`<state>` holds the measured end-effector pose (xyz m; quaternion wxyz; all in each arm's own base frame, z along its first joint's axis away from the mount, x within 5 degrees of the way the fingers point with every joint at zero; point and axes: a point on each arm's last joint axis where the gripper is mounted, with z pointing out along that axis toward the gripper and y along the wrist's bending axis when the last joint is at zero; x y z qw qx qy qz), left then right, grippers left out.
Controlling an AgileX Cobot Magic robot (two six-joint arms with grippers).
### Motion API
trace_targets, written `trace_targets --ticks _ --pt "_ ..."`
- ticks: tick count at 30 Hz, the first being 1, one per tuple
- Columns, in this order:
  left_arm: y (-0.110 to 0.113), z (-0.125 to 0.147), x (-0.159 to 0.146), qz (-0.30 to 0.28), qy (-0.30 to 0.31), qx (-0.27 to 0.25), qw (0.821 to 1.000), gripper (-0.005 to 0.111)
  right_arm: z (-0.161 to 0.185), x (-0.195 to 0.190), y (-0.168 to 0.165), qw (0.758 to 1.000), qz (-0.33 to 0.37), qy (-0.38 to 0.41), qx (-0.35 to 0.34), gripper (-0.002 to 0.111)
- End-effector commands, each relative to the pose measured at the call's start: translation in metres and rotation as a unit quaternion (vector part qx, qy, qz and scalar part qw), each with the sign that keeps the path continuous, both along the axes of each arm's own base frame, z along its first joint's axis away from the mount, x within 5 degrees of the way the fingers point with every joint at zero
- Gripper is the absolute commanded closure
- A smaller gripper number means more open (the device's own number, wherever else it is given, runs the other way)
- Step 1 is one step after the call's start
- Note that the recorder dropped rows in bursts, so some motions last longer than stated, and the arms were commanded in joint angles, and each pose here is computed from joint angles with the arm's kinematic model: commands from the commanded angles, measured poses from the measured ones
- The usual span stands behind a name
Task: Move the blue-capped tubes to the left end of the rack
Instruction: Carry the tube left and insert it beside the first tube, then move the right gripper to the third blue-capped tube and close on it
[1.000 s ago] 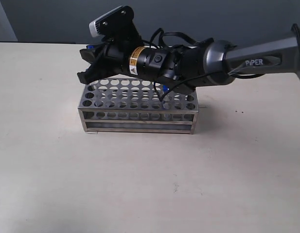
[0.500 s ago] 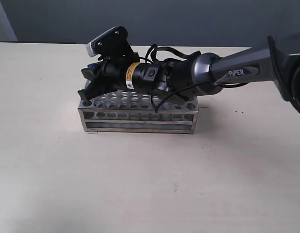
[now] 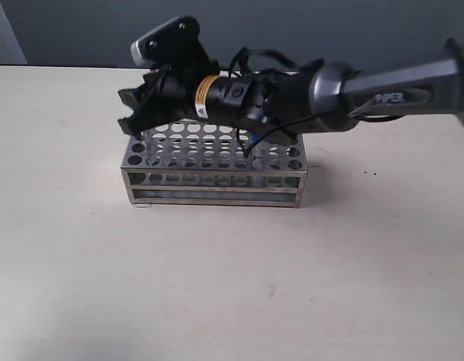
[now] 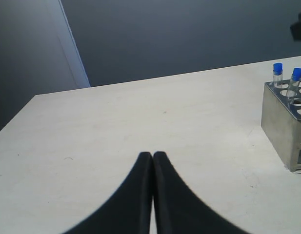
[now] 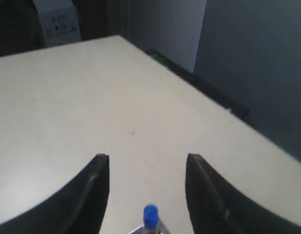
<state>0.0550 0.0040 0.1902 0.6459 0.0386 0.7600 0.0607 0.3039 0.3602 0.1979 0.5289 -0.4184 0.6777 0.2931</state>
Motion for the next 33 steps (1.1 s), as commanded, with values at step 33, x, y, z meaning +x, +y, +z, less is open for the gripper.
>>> trace_targets --ticks 33 --pt "-0.001 0.002 0.000 -0.005 -0.005 -0.001 1.000 0.106 -0.069 -0.024 -0.159 0.986 -0.131 0.094 0.032 0.061"
